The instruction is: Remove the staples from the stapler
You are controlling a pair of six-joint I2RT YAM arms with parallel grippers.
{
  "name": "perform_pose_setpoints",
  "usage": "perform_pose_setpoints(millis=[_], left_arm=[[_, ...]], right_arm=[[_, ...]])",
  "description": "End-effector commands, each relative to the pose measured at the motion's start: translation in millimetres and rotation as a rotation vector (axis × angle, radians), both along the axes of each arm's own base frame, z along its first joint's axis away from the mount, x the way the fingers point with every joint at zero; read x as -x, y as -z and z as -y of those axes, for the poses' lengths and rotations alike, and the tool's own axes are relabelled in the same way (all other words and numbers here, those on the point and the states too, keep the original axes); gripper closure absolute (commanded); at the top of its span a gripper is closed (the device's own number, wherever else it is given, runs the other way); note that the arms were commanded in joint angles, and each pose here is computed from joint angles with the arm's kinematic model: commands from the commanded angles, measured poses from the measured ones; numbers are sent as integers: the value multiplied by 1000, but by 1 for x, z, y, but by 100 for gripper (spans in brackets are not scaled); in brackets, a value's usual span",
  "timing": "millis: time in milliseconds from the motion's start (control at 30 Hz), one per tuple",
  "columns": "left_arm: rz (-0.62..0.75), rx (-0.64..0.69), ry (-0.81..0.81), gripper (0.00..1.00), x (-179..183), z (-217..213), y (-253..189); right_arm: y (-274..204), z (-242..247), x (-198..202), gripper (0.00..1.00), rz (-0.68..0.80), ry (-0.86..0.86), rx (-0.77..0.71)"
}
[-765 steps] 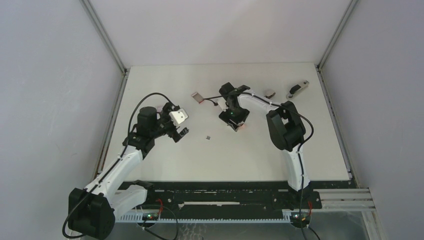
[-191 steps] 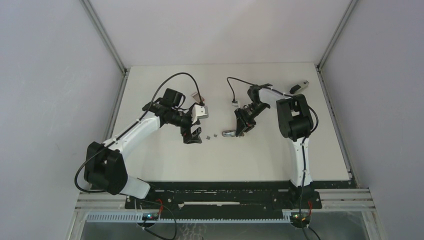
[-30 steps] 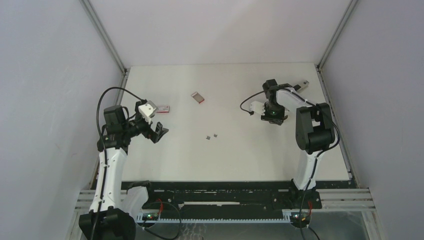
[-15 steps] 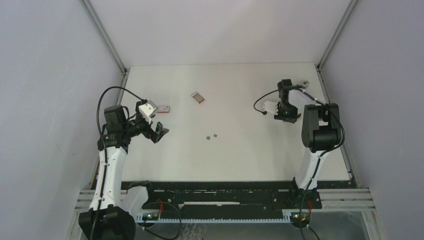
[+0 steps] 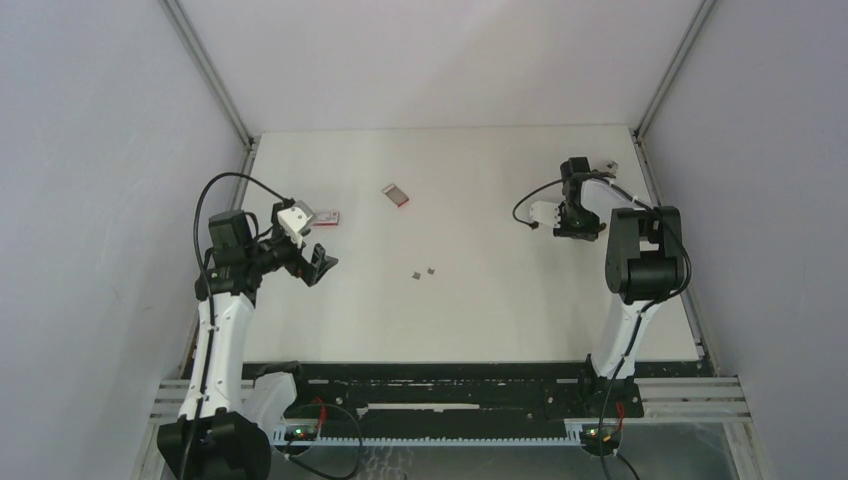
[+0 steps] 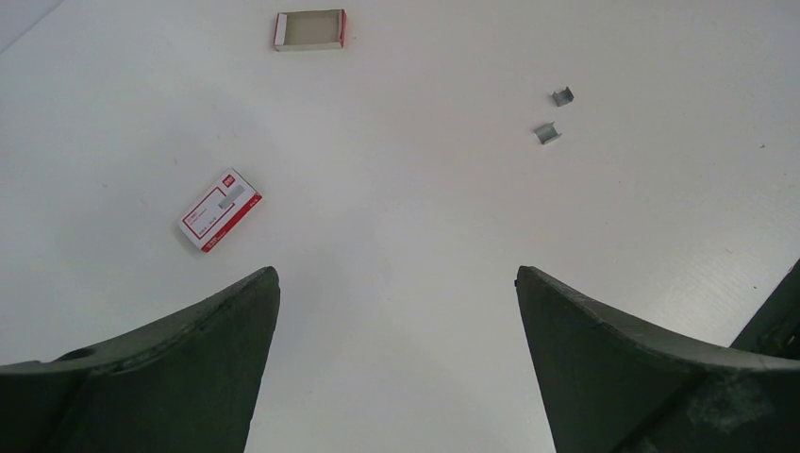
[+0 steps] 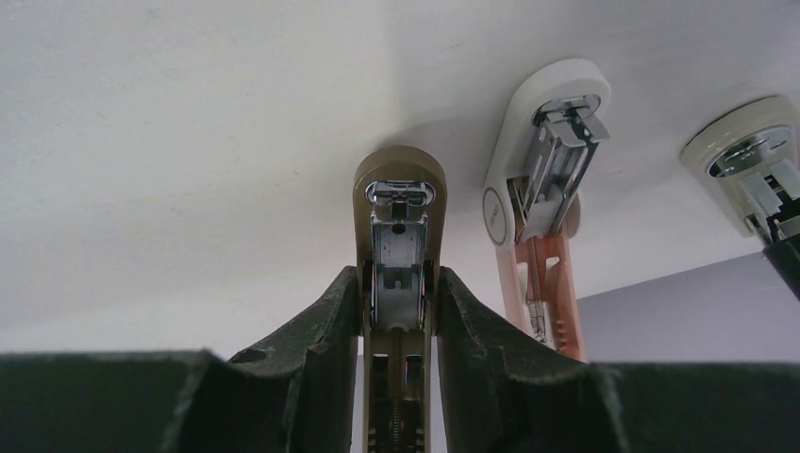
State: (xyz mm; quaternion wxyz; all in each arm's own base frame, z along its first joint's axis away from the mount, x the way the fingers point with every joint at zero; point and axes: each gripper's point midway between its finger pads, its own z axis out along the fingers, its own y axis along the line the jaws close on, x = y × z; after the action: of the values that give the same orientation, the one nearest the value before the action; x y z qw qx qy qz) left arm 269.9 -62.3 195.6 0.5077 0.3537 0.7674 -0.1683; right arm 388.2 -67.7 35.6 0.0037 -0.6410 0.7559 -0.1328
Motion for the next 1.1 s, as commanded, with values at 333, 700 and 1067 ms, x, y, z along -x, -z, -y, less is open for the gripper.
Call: perform_pose_setpoints(millis=[333,700,1067], left_arm=[[7,10,11,0,0,1,1],[13,8,12,0,0,1,1],[8,13,15,0,1,1,1]], right_arm=[[10,-21,-7,71,-9,-75,-32],[16,-14,0,70,-39,-67,-9],[21,-10,7,66,-60,-58,-3]])
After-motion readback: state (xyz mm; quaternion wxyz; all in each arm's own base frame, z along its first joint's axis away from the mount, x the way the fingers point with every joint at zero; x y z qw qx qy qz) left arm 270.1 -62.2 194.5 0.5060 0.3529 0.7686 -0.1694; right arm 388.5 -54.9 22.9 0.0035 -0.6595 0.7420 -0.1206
